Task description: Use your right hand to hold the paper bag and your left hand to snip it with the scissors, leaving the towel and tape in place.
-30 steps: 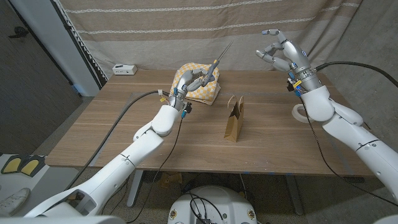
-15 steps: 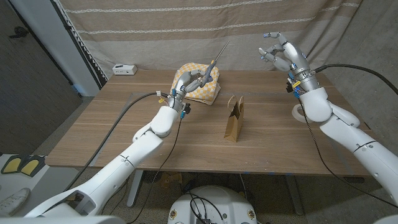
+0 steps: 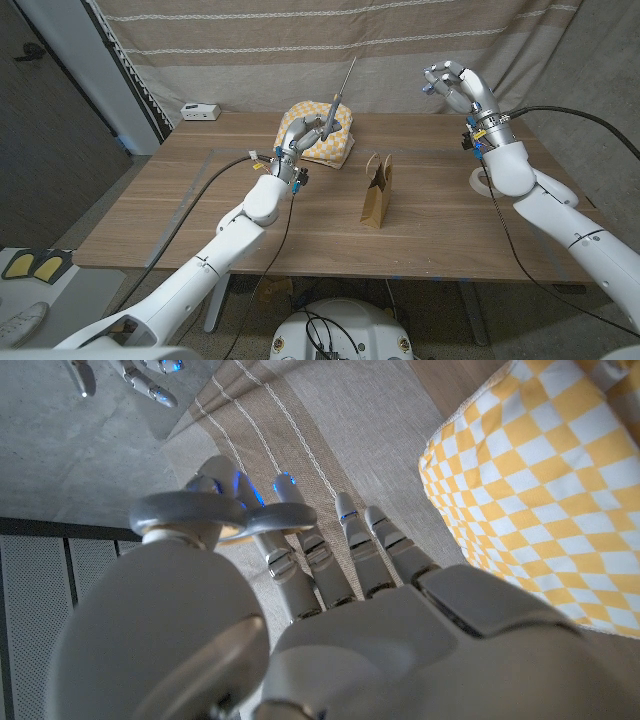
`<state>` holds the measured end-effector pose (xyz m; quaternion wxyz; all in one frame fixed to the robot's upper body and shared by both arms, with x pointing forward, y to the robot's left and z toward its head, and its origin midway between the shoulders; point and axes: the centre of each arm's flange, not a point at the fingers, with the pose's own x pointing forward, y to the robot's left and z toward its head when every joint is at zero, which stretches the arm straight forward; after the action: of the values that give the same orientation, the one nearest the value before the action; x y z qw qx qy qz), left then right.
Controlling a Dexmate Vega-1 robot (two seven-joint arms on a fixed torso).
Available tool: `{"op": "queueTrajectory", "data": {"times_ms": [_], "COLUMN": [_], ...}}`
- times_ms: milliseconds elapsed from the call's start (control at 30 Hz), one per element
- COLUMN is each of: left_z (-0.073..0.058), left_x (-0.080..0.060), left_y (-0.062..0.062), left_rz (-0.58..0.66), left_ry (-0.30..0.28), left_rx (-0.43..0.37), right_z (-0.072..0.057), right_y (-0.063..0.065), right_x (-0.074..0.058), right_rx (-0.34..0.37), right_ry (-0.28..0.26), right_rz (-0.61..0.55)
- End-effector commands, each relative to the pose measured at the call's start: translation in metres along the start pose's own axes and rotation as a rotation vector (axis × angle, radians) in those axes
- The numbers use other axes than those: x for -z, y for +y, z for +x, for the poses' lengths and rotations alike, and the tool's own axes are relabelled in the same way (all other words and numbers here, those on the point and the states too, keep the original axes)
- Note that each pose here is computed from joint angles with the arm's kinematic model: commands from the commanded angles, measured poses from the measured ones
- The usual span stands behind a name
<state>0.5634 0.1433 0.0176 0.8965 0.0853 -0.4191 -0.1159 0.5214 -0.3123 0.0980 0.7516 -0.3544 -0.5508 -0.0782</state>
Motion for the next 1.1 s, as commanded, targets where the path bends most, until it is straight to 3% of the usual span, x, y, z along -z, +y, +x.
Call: {"op": "queueTrajectory", "data": {"times_ms": [33, 400, 633, 1100], "left_z": [-0.009, -0.013, -0.009, -0.002], "left_x": [0.001, 0.003, 0.007, 0.015], "left_y": [-0.004, -0.013, -0.019, -0.034], "left_rz": [-0.117, -0.158, -0.225, -0.378], "left_ry": [0.026, 0.050, 0.081, 0.088], "left_rx": [-0.004, 0.026, 0.062, 0.141], "right_z": [-0.003, -0.007, -0.010, -0.011], "right_y": [0.000, 0.001, 0.001, -0.001], "right_x": [0.006, 0.010, 0.012, 0.013], "right_rx": [-0.006, -0.024, -0.022, -0.014], "right_ry": [0.056, 0.098, 0.119, 0.136], "right_rz": [0.060, 0.092, 0.109, 0.108]}}
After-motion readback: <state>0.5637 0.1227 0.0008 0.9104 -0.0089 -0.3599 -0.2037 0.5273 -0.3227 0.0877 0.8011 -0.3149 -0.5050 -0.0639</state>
